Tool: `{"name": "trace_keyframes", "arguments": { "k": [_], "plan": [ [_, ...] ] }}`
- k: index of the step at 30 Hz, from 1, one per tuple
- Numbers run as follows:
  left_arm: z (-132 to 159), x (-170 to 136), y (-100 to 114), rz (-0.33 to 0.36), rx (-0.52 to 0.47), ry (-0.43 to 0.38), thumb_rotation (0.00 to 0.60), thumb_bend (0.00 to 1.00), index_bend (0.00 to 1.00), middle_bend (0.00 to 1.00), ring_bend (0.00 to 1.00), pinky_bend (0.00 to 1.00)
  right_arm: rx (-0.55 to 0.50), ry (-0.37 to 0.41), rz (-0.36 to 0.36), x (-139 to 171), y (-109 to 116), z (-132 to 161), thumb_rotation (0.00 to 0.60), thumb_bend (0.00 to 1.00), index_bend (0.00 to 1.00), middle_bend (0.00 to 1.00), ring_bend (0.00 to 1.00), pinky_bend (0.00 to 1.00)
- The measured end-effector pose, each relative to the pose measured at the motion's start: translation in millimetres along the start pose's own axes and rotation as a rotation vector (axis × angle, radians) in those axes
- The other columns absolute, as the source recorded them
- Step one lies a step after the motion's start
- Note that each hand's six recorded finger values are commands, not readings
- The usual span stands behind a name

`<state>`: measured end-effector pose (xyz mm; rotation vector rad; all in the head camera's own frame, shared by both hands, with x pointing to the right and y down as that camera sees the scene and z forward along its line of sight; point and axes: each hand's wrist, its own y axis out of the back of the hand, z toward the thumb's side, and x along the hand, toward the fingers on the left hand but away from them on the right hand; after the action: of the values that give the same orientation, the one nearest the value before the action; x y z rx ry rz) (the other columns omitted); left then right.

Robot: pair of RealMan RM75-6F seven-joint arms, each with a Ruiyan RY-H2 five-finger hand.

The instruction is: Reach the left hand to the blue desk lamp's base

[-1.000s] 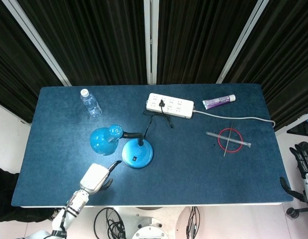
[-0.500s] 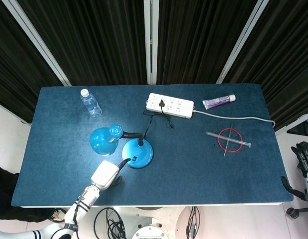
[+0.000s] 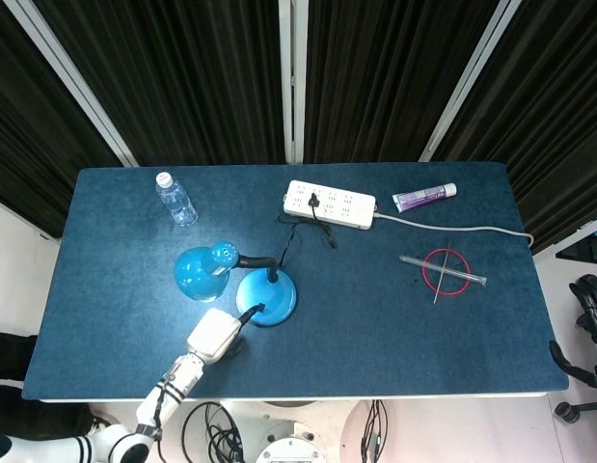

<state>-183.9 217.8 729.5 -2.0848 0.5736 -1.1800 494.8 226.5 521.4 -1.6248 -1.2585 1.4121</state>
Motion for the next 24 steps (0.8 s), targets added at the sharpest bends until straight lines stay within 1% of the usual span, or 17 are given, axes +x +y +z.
{"name": "trace_keyframes", "arguments": {
  "k": [5, 24],
  "plan": [
    [-2.1, 0.5, -0.8, -0.002, 0.005, 0.009, 0.600, 0.45, 0.14, 0.84, 0.82, 0.81, -0.001, -0.010, -0.002, -0.8, 1.0, -3.9, 0.600, 0.30, 0.00, 0.00, 0.00, 0.00],
    [-5.4, 3.9, -4.9, -0.021, 0.012, 0.020, 0.600, 0.46, 0.14, 0.85, 0.82, 0.81, -0.001, -0.008, 0.005, -1.6, -1.8, -4.2, 0.600, 0.30, 0.00, 0.00, 0.00, 0.00]
  ]
}}
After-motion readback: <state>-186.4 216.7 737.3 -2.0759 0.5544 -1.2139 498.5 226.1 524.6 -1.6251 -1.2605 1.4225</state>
